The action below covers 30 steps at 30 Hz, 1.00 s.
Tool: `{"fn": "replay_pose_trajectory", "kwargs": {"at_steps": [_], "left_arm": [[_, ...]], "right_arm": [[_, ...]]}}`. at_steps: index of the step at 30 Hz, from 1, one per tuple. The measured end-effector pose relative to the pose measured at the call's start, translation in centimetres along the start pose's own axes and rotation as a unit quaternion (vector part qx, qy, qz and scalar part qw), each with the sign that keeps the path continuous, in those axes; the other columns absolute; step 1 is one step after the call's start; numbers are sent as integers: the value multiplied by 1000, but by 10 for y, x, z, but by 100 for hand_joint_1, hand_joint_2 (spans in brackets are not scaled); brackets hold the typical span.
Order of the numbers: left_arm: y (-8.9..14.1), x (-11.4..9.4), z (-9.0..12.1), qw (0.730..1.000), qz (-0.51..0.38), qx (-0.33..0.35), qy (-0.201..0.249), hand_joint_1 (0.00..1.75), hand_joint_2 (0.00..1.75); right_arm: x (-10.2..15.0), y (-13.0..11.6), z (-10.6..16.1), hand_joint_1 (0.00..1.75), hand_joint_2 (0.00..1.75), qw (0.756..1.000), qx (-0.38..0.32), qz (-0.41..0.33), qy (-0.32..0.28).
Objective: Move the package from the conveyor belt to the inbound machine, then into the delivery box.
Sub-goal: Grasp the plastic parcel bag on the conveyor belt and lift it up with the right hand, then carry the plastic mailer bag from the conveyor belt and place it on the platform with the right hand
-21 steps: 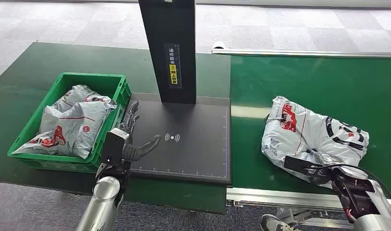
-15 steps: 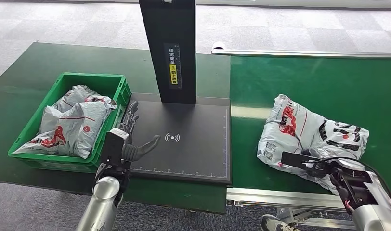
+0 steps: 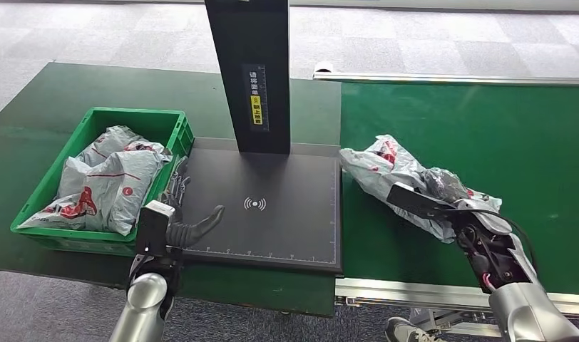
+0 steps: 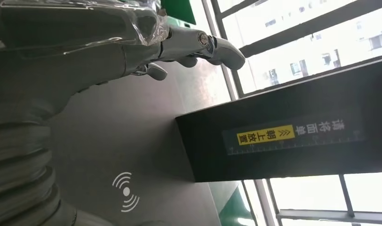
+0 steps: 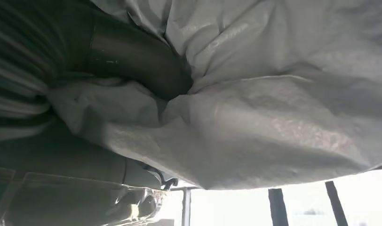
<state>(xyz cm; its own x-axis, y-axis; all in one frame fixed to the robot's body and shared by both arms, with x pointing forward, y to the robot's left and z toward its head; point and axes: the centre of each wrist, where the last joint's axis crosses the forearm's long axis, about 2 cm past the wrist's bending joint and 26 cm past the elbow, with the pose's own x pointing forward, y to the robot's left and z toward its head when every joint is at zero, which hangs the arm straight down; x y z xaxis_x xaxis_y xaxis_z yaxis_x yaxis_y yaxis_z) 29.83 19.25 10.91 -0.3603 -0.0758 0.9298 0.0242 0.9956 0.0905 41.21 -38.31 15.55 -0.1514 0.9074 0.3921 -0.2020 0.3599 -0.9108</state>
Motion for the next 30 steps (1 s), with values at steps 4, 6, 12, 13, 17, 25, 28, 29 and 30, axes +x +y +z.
{"fn": "replay_pose_trajectory", "kwargs": {"at_steps": [4,6,12,13,17,25,28,29,30], "left_arm": [[6,5,3,996,21,68,-45,0,175],[11,10,3,990,32,118,-70,0,175],[20,23,-2,969,36,212,-121,0,175],[20,24,-3,966,40,223,-126,0,175],[21,28,-6,959,55,244,-133,0,175],[19,31,-8,955,67,253,-137,0,175],[19,32,-8,955,68,254,-137,0,175],[19,32,-8,955,68,254,-137,0,175],[18,32,-8,955,68,254,-137,0,175]], "right_arm": [[37,-12,-4,175,175,983,-149,-56,-89],[55,-19,0,175,175,951,-256,-106,-137],[93,-42,17,175,175,844,-443,-210,-219],[100,-43,20,175,175,833,-456,-210,-233],[127,-36,29,175,175,823,-458,-181,-282],[172,3,32,175,175,863,-340,-106,-358],[176,8,33,175,175,864,-331,-104,-365],[176,8,33,175,175,864,-330,-104,-365],[177,9,33,175,175,864,-330,-104,-365]]}}
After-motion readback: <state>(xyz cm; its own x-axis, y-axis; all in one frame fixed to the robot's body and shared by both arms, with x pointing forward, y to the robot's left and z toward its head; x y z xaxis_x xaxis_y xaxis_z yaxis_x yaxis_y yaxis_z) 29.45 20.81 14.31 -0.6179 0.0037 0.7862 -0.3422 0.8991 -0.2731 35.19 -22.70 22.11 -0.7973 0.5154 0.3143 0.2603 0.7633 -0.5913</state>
